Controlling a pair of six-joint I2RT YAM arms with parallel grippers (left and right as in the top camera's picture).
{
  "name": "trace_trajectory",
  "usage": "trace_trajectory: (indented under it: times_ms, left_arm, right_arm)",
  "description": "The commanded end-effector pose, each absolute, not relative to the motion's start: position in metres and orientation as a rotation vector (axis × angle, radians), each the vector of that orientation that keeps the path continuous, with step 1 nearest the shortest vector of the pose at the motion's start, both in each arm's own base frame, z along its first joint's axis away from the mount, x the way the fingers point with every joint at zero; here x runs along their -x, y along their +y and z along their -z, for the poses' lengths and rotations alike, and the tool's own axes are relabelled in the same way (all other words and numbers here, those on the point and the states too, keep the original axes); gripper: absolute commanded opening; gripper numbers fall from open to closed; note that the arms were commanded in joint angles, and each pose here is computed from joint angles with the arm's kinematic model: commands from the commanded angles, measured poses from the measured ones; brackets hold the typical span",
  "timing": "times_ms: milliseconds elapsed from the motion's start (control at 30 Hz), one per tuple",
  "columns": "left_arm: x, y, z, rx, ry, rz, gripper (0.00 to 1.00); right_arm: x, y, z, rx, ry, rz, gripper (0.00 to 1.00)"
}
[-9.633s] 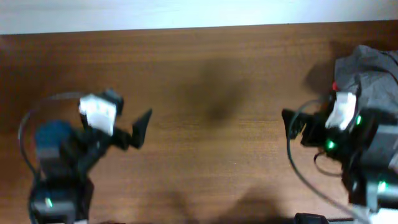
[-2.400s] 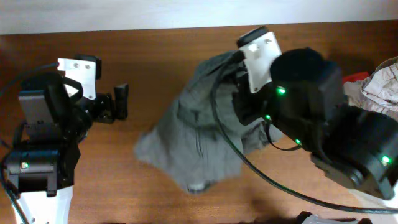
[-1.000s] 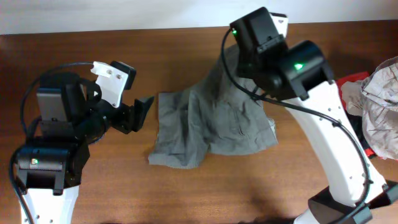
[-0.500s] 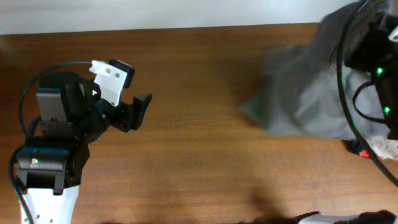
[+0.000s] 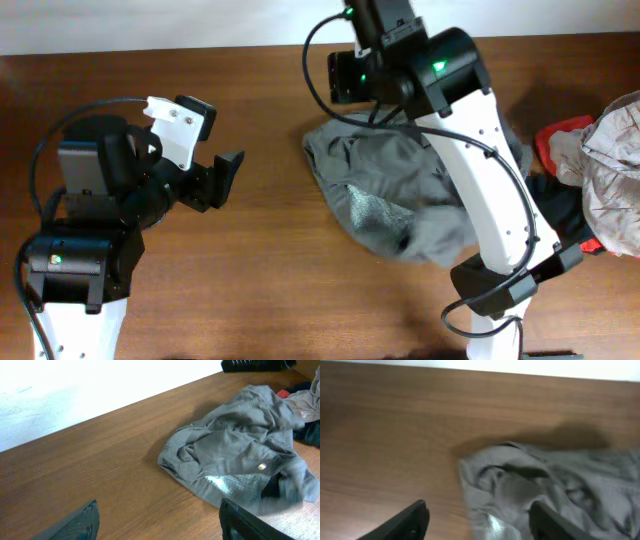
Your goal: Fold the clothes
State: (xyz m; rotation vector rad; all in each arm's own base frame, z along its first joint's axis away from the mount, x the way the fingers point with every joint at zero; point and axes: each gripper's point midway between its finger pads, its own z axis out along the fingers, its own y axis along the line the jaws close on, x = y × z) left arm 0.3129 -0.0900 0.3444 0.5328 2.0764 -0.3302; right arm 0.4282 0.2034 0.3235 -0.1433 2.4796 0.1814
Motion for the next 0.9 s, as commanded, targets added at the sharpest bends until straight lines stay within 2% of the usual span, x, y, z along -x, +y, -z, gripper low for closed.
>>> trace_trajectory:
  times_ms: [0,67,167,267,533,667,733,800,867]
  left_arm:
    - [-0.313,-0.090,-0.351,-0.549,2.052,0.311,0.76]
    - [-0.314,-0.090,-0.350,-0.549,2.056,0.312,0.76]
    - [-0.318,-0.091,-0.345,-0.549,2.073,0.316,0.76]
    - [-0.326,-0.091,-0.333,-0.549,2.112,0.326,0.76]
    - [-0.351,-0.102,-0.293,-0.570,2.221,0.416,0.76]
    - [-0.369,-0.114,-0.242,-0.589,2.359,0.506,0.63]
    - [-0.373,-0.132,-0.211,-0.629,2.425,0.622,0.68]
    - [-0.374,-0.152,-0.178,-0.668,2.498,0.721,0.80]
    - [-0.374,-0.166,-0.144,-0.702,2.577,0.759,0.85]
  right_arm:
    - [-0.421,0.152,-0.351,0.030,2.423,-0.003,0.75]
    - [-0.410,0.123,-0.337,-0.014,2.518,0.061,0.78]
    - [-0.391,0.091,-0.308,-0.063,2.691,0.126,0.79]
    - [-0.382,0.101,-0.274,0.033,2.843,-0.002,0.80]
    - [-0.352,0.108,-0.181,0.087,3.111,0.115,0.79]
    - [-0.337,0.119,-0.157,0.140,3.165,0.169,0.78]
    - [-0.335,0.127,-0.156,0.175,3.159,0.167,0.78]
    - [-0.334,0.132,-0.158,0.167,3.148,0.162,0.79]
    - [-0.334,0.134,-0.158,0.162,3.147,0.160,0.79]
